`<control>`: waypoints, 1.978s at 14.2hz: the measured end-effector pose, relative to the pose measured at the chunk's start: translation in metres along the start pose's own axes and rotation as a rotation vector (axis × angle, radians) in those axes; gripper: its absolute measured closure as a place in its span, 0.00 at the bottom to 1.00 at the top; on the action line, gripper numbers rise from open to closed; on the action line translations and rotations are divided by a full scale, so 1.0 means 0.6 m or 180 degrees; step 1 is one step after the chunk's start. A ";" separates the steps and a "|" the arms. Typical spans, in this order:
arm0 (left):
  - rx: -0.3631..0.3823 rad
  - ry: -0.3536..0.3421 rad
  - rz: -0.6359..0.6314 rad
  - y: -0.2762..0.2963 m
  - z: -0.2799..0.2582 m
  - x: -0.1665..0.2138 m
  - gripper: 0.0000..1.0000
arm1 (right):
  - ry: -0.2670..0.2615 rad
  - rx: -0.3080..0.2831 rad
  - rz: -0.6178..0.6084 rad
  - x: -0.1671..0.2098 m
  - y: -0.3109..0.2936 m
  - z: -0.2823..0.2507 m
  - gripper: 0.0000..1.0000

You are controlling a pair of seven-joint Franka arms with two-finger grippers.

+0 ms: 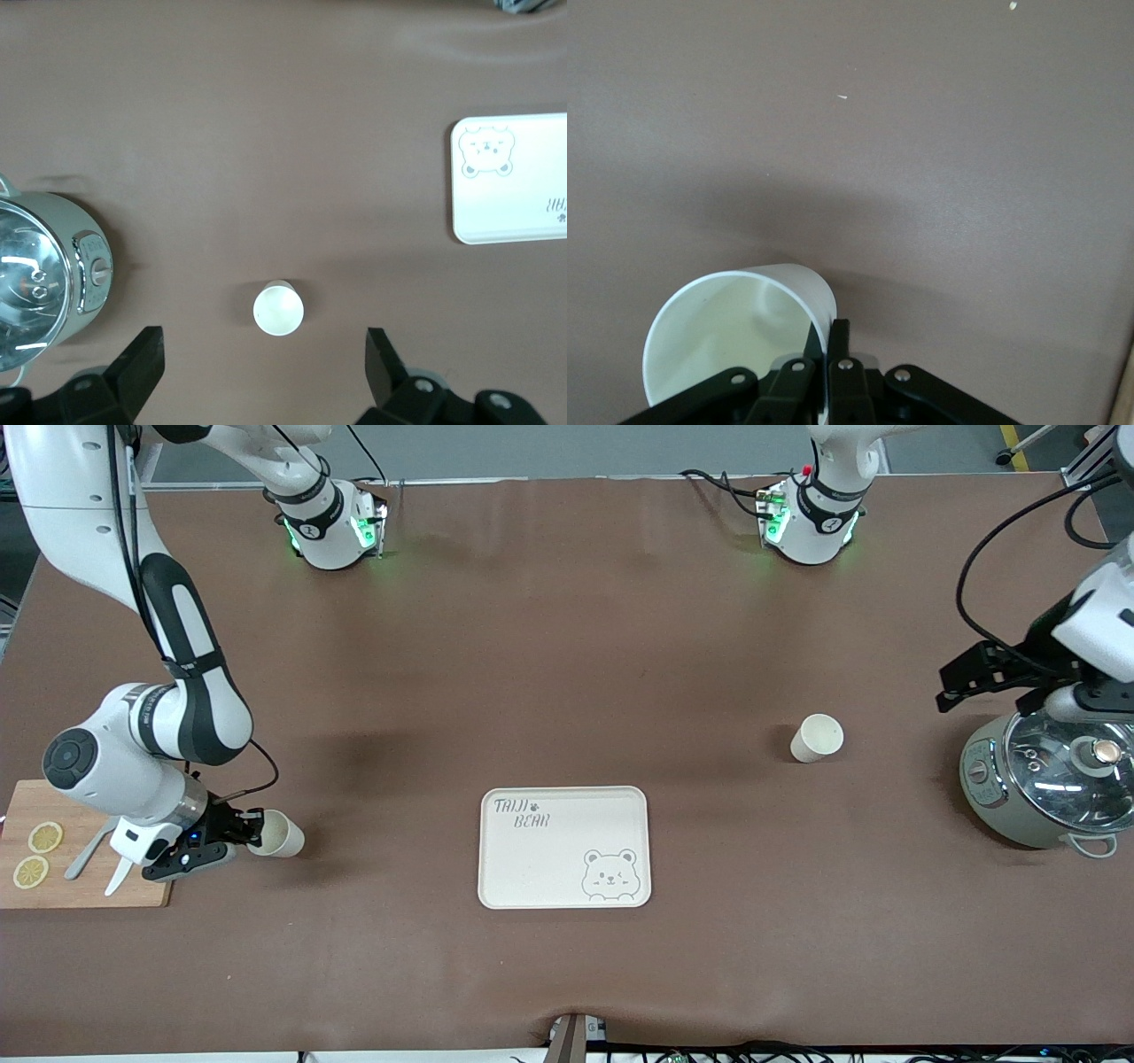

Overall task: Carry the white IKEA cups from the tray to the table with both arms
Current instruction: 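Raise the left gripper while the right gripper lowers its cup near the board, then open the right gripper to release the cup and lift away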

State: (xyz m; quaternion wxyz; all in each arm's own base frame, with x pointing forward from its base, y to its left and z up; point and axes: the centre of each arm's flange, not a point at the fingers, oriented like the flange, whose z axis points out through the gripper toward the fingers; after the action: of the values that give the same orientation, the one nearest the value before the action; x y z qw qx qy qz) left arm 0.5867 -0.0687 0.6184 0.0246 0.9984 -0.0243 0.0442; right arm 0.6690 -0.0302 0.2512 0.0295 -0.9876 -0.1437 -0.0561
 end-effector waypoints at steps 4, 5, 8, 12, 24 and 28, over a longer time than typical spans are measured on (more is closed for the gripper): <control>0.0061 -0.0081 0.0004 -0.022 -0.018 -0.010 0.00 | 0.0028 0.0008 -0.0029 0.003 -0.012 0.022 0.97; 0.0063 -0.0078 0.0053 -0.038 -0.027 -0.014 0.00 | 0.0025 0.0011 -0.0031 0.003 -0.013 0.024 0.97; 0.0069 -0.0049 0.0073 -0.058 -0.042 -0.019 0.00 | 0.0027 0.0011 -0.0025 0.003 -0.012 0.024 0.97; 0.0063 -0.0078 0.0062 -0.051 -0.033 -0.015 0.00 | 0.0058 0.0038 0.0024 0.006 -0.010 0.020 0.61; 0.0053 -0.0048 0.0367 -0.040 -0.017 -0.002 0.00 | -0.0536 0.0395 0.0451 0.053 -0.037 -0.315 0.00; 0.0050 -0.0070 0.0531 -0.042 -0.013 -0.001 0.00 | -0.0722 0.0226 0.0704 0.004 -0.117 -0.485 0.00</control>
State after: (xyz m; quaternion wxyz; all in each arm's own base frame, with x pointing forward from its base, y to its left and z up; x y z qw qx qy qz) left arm 0.5867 -0.0429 0.6247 0.0127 0.9935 -0.1074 0.0354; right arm 0.6215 0.0158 0.5430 0.0539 -0.9957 -0.0384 0.0645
